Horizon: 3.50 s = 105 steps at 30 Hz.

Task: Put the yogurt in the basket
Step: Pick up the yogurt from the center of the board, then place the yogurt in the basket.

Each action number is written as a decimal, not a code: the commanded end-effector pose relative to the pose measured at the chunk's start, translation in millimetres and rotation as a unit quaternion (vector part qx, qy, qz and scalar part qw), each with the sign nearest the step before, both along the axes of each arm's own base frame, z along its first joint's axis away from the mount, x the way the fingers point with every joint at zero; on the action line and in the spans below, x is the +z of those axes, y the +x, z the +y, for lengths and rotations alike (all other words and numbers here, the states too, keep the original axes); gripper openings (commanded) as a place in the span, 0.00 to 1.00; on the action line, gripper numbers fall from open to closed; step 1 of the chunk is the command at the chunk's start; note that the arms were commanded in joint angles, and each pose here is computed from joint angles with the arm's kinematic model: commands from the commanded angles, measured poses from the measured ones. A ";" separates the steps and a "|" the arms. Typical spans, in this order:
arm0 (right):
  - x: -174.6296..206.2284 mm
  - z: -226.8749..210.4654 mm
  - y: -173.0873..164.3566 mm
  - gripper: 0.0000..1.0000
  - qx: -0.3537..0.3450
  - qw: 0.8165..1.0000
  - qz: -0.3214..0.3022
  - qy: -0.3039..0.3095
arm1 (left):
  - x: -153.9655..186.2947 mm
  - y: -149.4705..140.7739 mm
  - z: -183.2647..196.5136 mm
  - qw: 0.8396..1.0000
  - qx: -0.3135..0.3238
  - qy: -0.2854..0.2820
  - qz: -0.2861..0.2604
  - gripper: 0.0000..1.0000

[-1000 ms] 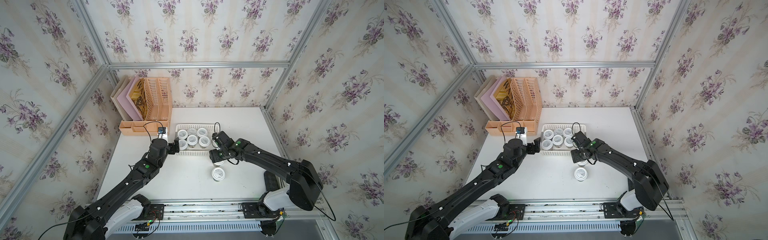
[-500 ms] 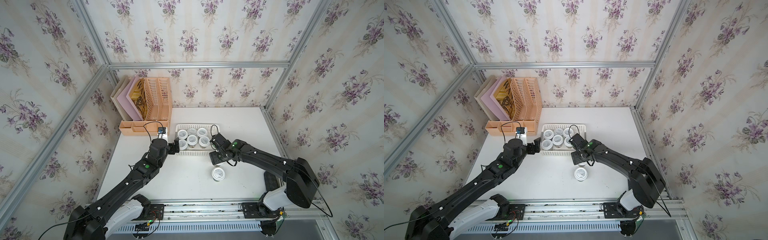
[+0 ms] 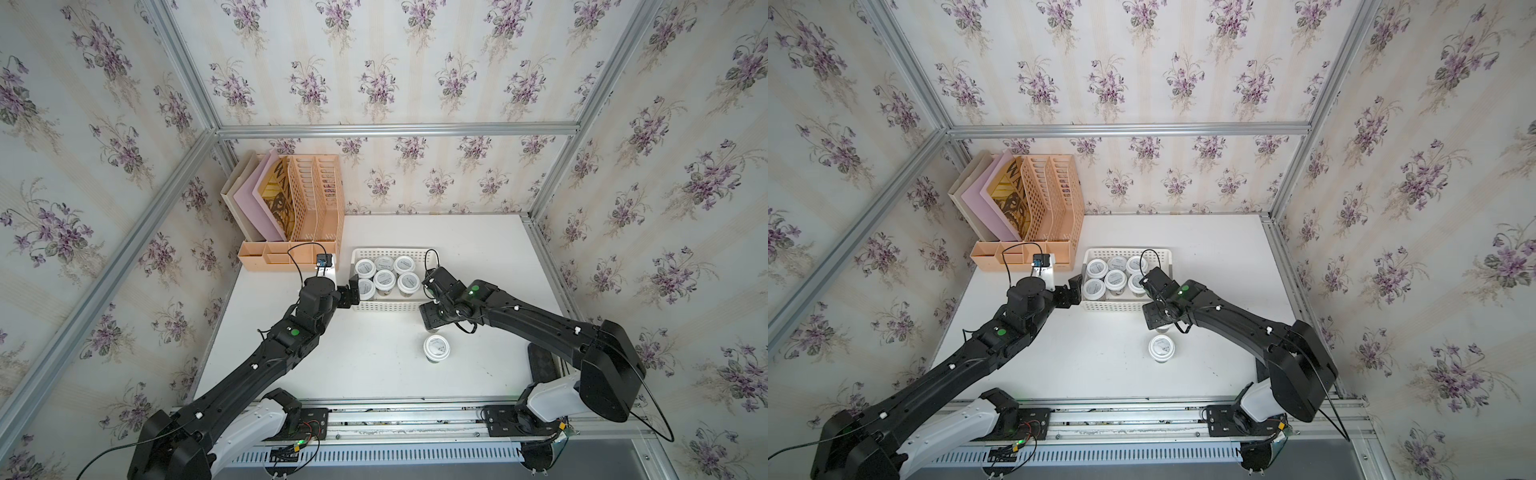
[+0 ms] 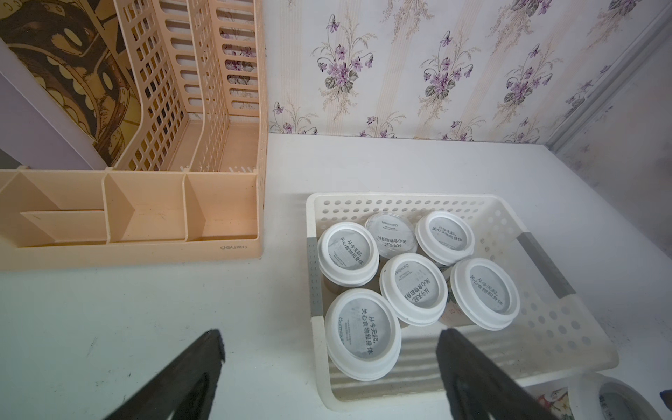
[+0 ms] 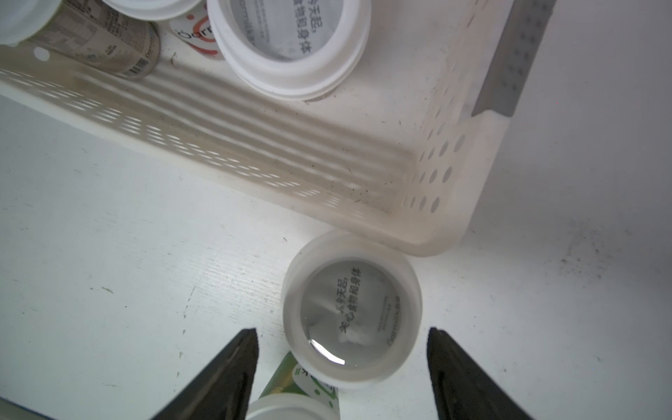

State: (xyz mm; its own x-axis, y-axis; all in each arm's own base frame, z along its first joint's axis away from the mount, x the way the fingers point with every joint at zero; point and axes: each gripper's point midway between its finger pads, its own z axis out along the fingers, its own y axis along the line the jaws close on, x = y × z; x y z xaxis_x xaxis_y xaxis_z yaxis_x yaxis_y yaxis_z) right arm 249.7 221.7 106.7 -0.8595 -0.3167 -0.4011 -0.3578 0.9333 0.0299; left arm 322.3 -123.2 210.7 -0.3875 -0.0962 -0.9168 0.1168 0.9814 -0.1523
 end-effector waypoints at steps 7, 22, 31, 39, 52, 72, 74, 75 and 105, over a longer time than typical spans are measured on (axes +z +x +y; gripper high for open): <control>-5.8 -1.4 0.3 0.81 -0.003 1.000 0.003 -0.007 | 6.6 2.5 -2.1 1.000 -0.001 -0.010 -0.011 0.95; -15.2 2.3 3.3 0.82 0.001 1.000 0.007 -0.013 | 5.3 3.7 -4.8 1.000 -0.006 -0.010 -0.007 0.95; -16.9 3.7 3.7 0.77 0.006 1.000 0.005 -0.012 | 2.2 5.2 -8.3 1.000 -0.012 -0.010 -0.001 0.95; -20.2 4.3 3.6 0.72 0.010 1.000 0.007 -0.014 | 0.5 6.4 -9.6 1.000 -0.014 -0.009 0.002 0.95; -13.6 33.8 -5.9 0.66 0.051 0.998 0.011 0.030 | 0.3 6.4 -9.6 1.000 -0.014 -0.009 0.002 0.95; 34.1 89.7 -26.2 0.66 0.121 0.986 0.005 0.112 | -1.1 6.0 -6.9 1.000 -0.009 -0.003 0.003 0.95; 40.5 91.5 -27.1 0.66 0.125 0.985 0.003 0.120 | -0.7 5.8 -5.3 1.000 -0.006 0.000 0.002 0.95; 44.9 92.9 -27.5 0.66 0.127 0.984 0.000 0.124 | -1.5 5.9 -4.0 1.000 -0.003 0.001 0.002 0.95; 115.0 82.4 9.4 0.66 0.095 0.986 -0.099 0.099 | -1.2 4.6 0.0 1.000 0.001 0.001 0.001 0.95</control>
